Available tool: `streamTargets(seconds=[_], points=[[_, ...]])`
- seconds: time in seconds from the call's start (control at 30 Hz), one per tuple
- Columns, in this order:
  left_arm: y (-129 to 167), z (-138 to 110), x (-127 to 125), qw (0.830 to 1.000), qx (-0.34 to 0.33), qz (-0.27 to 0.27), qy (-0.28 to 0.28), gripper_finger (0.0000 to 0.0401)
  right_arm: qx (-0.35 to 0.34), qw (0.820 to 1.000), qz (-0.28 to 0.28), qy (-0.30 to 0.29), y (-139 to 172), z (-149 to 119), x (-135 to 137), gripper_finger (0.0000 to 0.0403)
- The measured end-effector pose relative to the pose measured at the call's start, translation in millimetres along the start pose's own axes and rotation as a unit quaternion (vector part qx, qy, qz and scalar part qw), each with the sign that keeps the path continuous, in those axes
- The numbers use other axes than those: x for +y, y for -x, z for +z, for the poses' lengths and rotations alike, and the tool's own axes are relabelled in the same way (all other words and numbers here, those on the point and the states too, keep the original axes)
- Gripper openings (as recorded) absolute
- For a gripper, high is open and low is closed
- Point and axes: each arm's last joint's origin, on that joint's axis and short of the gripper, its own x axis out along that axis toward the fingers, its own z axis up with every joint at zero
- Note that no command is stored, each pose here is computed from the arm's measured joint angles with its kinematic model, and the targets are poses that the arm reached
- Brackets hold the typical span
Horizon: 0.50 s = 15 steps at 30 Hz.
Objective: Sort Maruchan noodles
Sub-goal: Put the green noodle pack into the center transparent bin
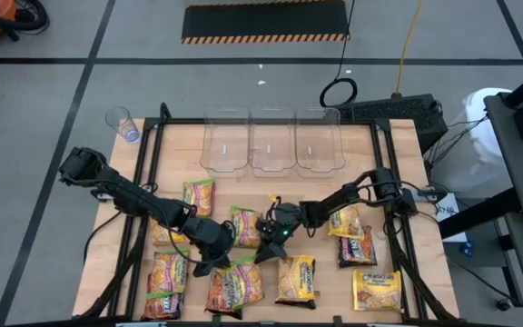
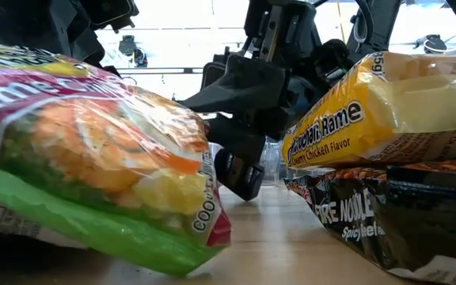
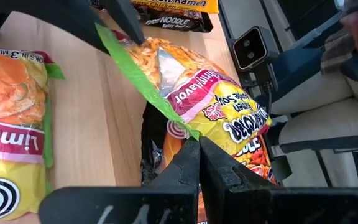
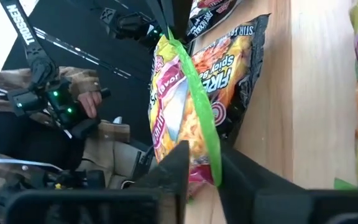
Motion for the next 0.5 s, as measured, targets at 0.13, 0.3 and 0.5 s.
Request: streamTargets(seconds=[0.13, 0.3, 0.5], points=[[0.0, 0.0, 0.0, 1.0, 0.0, 0.0, 0.002, 0.0001, 0.002, 1.0, -0.003, 0.029, 0.0, -0.4, -0.6, 0.0008], [0.2, 0.3, 0.9, 0.999, -0.002, 0.005, 0.034, 0.0001, 0.002, 0.999, -0.004, 0.04, 0.1, -0.5, -0.8, 0.0001], [0.2, 0.6, 1.4, 0.999, -0.007, 0.014, 0.041, 0.0001, -0.001, 0.999, -0.005, 0.043, 1.3, 0.9, -1.8, 0.0]])
